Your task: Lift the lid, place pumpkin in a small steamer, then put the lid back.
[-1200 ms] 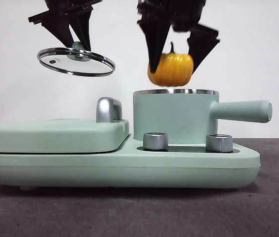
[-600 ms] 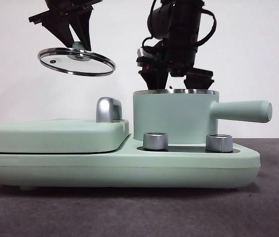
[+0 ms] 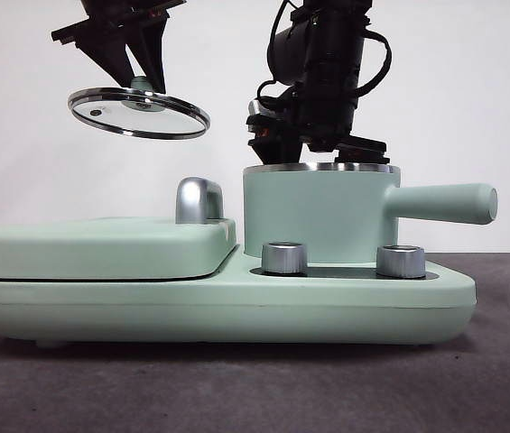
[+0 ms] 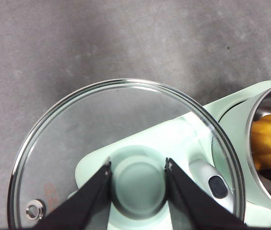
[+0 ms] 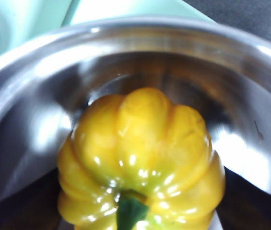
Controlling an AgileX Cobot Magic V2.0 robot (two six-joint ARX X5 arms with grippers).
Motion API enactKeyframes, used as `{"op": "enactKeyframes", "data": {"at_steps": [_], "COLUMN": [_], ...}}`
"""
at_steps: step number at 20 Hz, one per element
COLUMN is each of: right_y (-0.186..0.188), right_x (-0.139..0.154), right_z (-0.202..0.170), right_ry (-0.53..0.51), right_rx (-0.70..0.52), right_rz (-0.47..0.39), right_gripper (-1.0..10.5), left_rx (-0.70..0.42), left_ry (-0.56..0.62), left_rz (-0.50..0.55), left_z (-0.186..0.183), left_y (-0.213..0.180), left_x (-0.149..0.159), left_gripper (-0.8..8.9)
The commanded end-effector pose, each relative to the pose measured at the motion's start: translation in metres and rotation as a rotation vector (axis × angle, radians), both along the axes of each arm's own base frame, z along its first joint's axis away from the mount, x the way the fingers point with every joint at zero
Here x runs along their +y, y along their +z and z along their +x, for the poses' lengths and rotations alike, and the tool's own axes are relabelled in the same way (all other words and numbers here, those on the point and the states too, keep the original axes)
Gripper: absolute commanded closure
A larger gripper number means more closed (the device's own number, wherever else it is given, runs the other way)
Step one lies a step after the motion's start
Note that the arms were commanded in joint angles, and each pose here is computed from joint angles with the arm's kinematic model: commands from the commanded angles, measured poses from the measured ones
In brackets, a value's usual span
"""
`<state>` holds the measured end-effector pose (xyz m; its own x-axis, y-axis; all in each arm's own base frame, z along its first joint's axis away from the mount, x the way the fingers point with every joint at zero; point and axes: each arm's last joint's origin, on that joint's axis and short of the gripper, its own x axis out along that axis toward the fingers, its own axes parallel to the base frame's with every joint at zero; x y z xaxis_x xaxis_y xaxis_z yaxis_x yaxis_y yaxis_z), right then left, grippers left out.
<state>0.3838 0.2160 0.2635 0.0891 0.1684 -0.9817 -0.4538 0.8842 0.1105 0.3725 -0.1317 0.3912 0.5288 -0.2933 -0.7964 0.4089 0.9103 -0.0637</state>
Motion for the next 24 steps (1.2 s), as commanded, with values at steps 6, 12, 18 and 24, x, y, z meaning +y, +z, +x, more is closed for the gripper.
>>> {"op": "enactKeyframes", "data": {"at_steps": [6, 12, 18, 24], "right_y": [0.008, 0.068, 0.129, 0.128], "right_x": [0.002, -0.014, -0.055, -0.112], "right_z": [-0.006, -0.034, -0.111, -0.213], "right_ry": [0.006, 0.011, 0.062, 0.085], "right_rx": [0.014, -0.087, -0.203, -0.293], "right_rz": [-0.007, 0.053, 0.122, 0.244], "right_gripper": [4.3, 4.0, 4.0, 4.0], "left_rx": [-0.068, -0.068, -0.064, -0.058], "left_ry": [-0.009, -0.009, -0.059, -0.183], "left_rz": [-0.021, -0.021, -0.023, -0.055], "left_z": [-0.003, -0.003, -0.010, -0.027], "left_y": [0.016, 0.015, 0.015, 0.015], "left_x": [0.000, 0.000, -0.018, -0.057], "left_gripper": [7.95, 7.95, 7.95, 7.95]}}
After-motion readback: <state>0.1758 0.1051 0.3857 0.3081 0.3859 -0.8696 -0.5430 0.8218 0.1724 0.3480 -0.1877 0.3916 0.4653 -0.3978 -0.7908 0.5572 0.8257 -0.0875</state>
